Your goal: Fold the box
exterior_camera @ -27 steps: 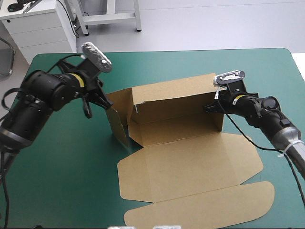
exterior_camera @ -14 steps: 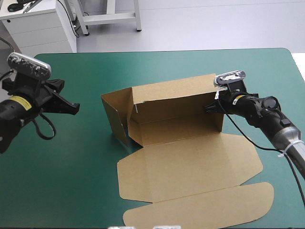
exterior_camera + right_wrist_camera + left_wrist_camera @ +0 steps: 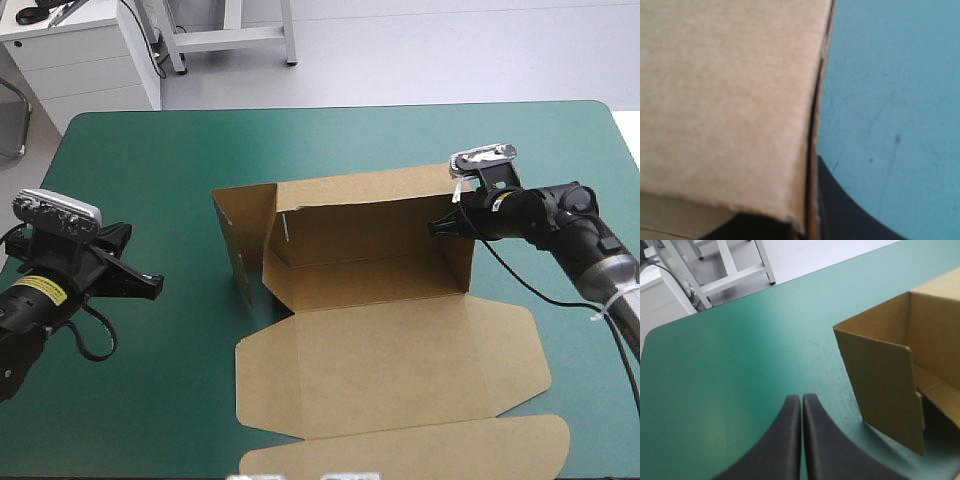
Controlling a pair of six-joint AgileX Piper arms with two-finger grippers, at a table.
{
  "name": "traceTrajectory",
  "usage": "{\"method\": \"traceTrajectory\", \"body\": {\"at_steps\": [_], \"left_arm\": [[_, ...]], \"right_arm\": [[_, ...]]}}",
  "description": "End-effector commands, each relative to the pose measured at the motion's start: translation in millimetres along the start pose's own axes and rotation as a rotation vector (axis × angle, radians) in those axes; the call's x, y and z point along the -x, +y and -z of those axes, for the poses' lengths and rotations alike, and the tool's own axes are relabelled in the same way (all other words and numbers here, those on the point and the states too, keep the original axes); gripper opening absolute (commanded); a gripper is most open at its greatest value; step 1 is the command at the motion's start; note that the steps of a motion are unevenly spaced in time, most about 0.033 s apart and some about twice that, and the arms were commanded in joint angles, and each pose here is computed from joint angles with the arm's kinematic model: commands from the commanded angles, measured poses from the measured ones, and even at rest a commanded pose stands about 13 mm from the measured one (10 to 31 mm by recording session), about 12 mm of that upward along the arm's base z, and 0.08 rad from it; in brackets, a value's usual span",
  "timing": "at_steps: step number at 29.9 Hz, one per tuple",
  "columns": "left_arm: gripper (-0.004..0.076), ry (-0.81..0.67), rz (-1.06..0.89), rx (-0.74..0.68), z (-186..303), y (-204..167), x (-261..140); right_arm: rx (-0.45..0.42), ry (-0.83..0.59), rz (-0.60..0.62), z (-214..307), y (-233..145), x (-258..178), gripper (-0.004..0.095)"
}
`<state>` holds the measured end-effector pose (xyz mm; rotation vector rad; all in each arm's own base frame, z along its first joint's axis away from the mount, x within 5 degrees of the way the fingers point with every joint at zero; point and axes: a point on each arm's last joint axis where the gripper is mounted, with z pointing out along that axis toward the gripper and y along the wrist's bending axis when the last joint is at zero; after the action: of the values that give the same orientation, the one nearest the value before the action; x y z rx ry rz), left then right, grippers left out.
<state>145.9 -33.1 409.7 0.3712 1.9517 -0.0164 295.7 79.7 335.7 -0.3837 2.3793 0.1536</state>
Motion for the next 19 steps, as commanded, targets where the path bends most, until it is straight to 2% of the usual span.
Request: {"method": "traceTrajectory", "body": {"at_steps": [1, 9, 14, 19], "left_arm": [[-0.0008, -0.085, 0.004, 0.015, 7, 2, 11], [-0.0008, -0.083, -0.019, 0.034, 7, 4, 11], [-0.0008, -0.083, -0.019, 0.034, 7, 4, 11], [-0.0008, -0.085, -0.019, 0.034, 7, 4, 11]], "right_arm": [[0.005, -0.013, 0.018, 35, 0, 19, -0.0001], [0.03, 0.199, 0.028, 33, 0, 29, -0.0001], [0.039, 0.313, 0.023, -8, -2, 31, -0.0001], [0.047, 0.331, 0.01, -47, -4, 42, -0.0001]]}}
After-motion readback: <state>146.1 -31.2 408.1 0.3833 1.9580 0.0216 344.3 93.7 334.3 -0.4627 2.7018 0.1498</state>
